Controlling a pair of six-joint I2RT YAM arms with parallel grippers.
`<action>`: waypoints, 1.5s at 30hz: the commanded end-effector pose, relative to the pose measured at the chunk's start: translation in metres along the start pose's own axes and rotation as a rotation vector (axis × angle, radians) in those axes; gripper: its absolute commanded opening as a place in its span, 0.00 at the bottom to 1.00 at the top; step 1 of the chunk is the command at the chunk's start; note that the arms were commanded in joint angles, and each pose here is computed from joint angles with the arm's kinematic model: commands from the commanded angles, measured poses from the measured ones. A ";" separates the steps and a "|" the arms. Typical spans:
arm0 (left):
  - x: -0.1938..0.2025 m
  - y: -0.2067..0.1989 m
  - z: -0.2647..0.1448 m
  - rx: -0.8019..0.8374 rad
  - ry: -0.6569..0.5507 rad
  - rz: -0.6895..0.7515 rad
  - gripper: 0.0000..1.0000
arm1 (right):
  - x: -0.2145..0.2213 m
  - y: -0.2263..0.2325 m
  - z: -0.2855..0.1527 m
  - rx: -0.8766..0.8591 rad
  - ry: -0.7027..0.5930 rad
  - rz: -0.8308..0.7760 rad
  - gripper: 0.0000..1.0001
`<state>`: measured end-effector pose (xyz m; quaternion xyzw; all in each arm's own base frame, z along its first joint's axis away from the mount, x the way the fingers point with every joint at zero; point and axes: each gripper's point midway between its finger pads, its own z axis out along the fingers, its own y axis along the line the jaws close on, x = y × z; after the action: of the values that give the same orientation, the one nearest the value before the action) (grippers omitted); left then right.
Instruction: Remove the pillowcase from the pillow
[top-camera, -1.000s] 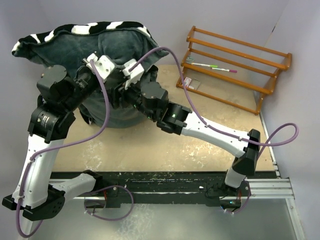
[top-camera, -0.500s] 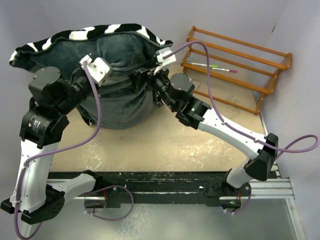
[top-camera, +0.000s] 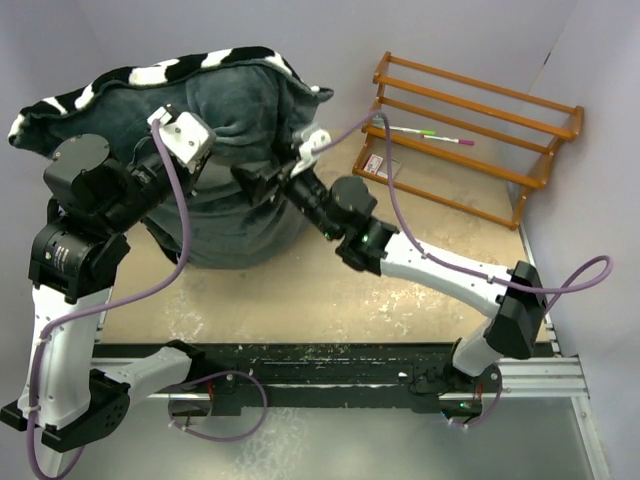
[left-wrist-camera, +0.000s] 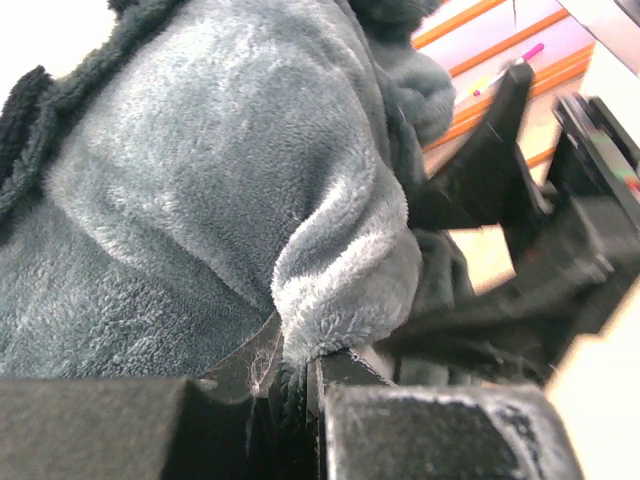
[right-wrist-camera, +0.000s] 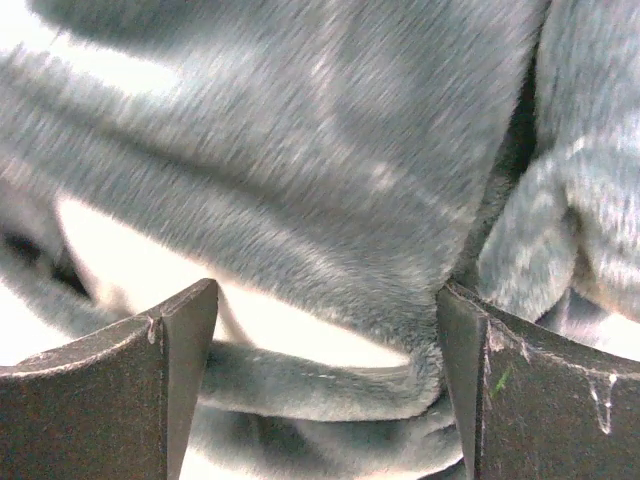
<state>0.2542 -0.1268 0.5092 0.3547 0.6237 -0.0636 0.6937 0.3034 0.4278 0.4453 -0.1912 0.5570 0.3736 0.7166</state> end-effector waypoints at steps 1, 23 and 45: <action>-0.066 0.025 -0.016 -0.100 -0.226 0.022 0.00 | -0.015 0.025 -0.034 0.031 -0.157 -0.004 0.86; -0.054 0.026 -0.008 -0.113 -0.178 -0.027 0.00 | -0.035 0.100 -0.082 0.117 -0.273 -0.247 0.79; -0.065 0.008 -0.029 -0.024 -0.198 -0.043 0.00 | -0.037 -0.019 -0.030 0.284 -0.187 -0.177 0.90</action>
<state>0.2475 -0.1273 0.5118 0.3386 0.6364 -0.0857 0.6878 0.2844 0.4171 0.4514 -0.1586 0.5189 0.2586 0.7992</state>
